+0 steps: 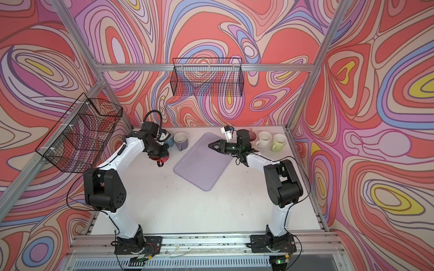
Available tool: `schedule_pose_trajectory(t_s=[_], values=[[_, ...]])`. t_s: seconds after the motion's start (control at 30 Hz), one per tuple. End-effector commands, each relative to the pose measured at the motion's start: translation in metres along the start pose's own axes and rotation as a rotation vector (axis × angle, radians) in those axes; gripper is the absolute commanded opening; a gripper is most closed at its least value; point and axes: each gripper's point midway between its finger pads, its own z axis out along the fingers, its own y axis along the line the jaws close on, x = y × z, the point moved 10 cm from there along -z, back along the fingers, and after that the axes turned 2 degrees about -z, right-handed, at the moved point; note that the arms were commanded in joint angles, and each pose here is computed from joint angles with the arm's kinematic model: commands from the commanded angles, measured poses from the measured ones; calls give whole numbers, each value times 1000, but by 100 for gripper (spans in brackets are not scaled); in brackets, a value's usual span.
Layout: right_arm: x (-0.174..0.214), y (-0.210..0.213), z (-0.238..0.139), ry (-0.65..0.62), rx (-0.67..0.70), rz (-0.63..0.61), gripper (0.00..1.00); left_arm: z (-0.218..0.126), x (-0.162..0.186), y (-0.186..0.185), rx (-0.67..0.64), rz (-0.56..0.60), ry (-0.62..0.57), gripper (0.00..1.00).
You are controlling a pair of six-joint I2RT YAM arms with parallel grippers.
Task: Turn the mug right side up
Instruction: 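Carry the red mug with the left gripper beside the lavender and blue mugs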
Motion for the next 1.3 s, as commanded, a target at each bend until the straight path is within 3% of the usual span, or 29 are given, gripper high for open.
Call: schedule_pose_trajectory(t_s=[0.0,0.33,1.27], values=[[-1,4,-5,-24,2,-21,44,-1,-13,1,-10,28,-29,0],[5,-2,-5,-31,8,-2,43,28,-21,5,-22,23,31,0],[12,-9,-5,-44,14,23,41,73,-46,-13,-88,73,61,0]])
